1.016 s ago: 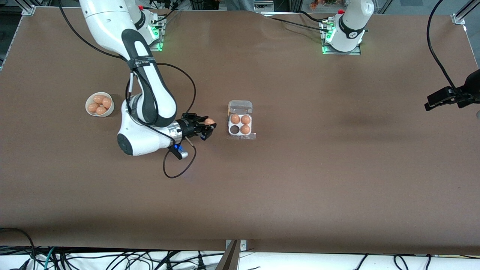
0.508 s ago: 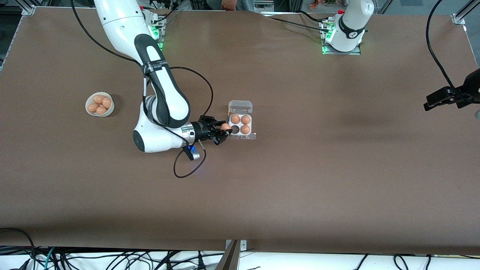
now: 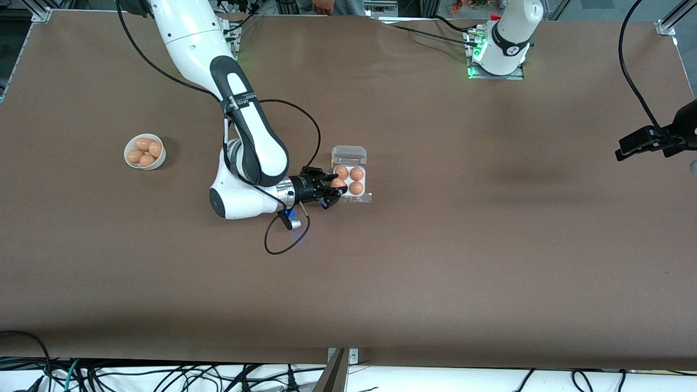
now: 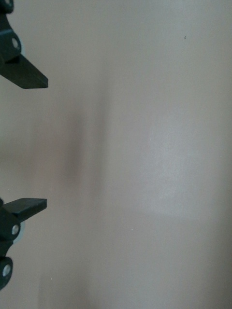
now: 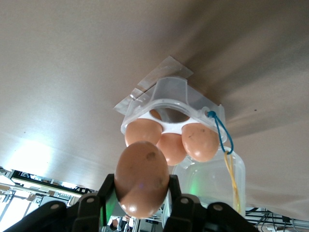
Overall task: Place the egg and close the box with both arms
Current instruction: 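Lower the egg into the empty box slot and open the right gripper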
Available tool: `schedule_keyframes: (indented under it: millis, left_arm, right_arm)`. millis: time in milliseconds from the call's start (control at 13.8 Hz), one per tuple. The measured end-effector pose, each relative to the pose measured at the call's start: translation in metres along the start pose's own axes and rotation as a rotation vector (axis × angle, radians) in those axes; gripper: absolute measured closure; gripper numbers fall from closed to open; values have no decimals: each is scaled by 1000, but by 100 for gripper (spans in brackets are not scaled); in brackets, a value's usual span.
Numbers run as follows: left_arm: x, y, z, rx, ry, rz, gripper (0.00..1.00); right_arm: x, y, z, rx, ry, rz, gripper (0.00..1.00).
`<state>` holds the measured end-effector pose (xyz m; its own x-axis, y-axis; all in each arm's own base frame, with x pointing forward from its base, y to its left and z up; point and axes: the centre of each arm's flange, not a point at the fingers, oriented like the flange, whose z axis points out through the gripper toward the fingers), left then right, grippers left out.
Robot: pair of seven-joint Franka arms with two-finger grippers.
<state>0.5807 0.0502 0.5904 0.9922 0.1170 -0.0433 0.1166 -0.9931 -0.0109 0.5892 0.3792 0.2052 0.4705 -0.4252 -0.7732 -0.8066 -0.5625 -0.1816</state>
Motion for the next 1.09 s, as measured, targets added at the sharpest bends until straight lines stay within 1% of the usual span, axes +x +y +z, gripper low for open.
schedule_keyframes:
  millis: [363, 580, 1088]
  left_arm:
    - [0, 0, 0, 0, 0, 1, 0]
    - [0, 1, 0, 0, 0, 1, 0]
    - [0, 1, 0, 0, 0, 1, 0]
  right_arm:
    - [-1, 4, 19, -20, -24, 6, 53]
    - [1, 5, 29, -6, -52, 27, 53]
    - [15, 12, 36, -17, -55, 52, 53]
